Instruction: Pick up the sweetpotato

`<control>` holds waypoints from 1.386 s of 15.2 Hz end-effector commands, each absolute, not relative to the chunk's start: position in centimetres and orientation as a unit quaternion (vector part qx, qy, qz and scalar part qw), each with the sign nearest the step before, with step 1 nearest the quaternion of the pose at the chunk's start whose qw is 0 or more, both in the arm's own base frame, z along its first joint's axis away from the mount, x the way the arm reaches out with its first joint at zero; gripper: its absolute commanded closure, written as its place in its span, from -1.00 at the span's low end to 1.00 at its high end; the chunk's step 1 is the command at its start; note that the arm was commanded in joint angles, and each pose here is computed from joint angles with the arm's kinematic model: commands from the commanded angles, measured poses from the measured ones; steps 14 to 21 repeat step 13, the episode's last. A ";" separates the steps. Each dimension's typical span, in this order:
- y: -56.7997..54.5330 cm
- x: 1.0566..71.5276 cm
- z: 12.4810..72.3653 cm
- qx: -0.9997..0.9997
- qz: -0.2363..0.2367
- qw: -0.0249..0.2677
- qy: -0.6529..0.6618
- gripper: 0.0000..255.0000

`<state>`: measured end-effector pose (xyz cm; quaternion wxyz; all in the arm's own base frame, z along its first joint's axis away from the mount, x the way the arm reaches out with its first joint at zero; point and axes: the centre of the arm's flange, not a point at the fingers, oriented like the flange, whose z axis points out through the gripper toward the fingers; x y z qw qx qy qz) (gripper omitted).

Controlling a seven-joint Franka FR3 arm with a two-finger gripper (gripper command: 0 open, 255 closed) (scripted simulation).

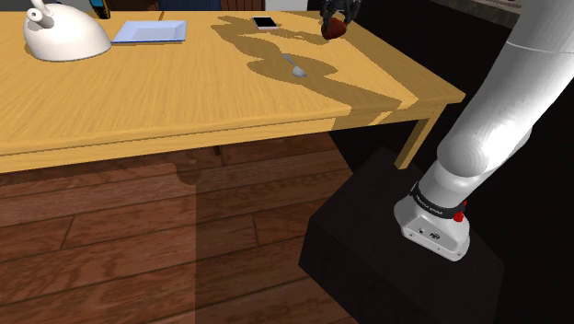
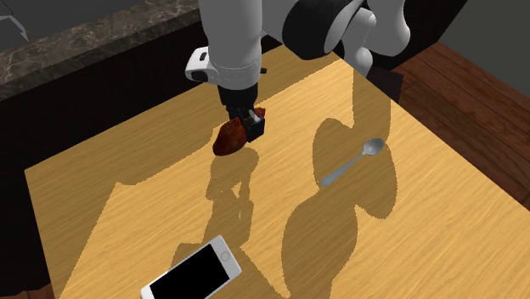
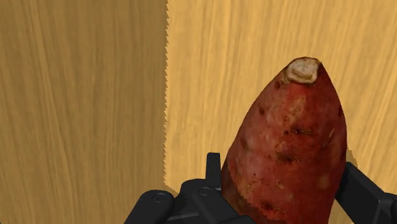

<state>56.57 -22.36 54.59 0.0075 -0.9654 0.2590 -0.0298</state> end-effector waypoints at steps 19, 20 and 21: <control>-22.4 56.7 61.0 -0.965 -0.030 0.007 0.259 1.00; -22.4 56.7 61.0 -0.965 -0.030 0.007 0.259 1.00; -22.4 56.7 61.0 -0.965 -0.030 0.007 0.259 1.00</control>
